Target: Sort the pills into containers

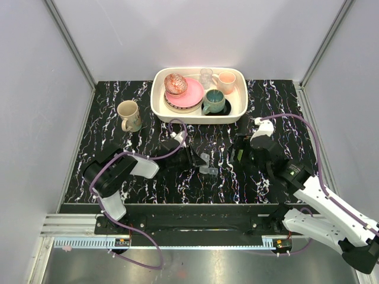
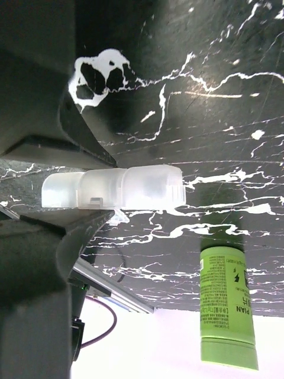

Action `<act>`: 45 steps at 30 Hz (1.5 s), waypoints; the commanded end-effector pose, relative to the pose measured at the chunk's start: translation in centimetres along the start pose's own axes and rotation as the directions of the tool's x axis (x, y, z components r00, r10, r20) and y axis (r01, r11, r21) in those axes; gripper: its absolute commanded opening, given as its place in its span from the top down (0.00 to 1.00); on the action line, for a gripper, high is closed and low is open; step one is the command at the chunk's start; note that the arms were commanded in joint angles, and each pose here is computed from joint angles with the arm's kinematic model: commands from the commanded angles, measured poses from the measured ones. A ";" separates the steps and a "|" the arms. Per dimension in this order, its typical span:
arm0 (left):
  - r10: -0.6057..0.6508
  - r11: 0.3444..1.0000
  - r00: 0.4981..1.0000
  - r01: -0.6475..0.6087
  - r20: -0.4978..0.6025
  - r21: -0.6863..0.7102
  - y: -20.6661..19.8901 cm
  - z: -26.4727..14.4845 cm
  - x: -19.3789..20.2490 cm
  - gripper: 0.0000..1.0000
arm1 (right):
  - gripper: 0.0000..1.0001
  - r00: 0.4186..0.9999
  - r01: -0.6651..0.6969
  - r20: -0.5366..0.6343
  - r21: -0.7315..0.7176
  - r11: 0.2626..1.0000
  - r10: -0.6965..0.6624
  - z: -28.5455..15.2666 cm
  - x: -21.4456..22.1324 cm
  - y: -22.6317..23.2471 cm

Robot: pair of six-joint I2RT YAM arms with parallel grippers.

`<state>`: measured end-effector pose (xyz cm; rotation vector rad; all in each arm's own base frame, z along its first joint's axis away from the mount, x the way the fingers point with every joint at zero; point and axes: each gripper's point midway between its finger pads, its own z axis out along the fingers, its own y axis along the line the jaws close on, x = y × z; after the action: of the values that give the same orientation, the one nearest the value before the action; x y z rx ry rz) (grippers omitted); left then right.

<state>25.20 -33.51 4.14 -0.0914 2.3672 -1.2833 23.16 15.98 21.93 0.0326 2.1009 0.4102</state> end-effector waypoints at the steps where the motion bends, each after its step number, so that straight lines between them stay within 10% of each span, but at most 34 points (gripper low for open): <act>1: 0.020 0.999 1.000 -0.021 0.008 0.046 -0.9 0.0 -0.6 0.59 | 0.10 0.999 -0.027 0.038 0.014 1.000 0.026 -0.3 -1.3 -0.2; 15: -0.077 0.997 0.997 0.077 0.023 0.018 2.0 -2.3 1.9 0.39 | 0.09 0.998 -0.033 0.049 0.040 0.999 0.031 -0.1 -1.7 -0.6; 26: 0.044 0.965 0.995 -0.019 0.090 -0.262 4.3 -6.8 0.3 0.25 | 0.00 1.000 0.002 -0.023 0.168 0.986 0.001 1.9 -1.6 -2.5; 45: 0.151 0.937 0.974 -0.086 0.169 -0.340 2.0 -12.5 -1.5 0.04 | 0.01 0.972 -0.011 -0.221 0.296 0.955 0.080 9.0 0.8 -7.9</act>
<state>21.09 -22.57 7.60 -0.1636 2.4034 -0.7979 29.60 10.43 13.26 0.2406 2.4209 0.0825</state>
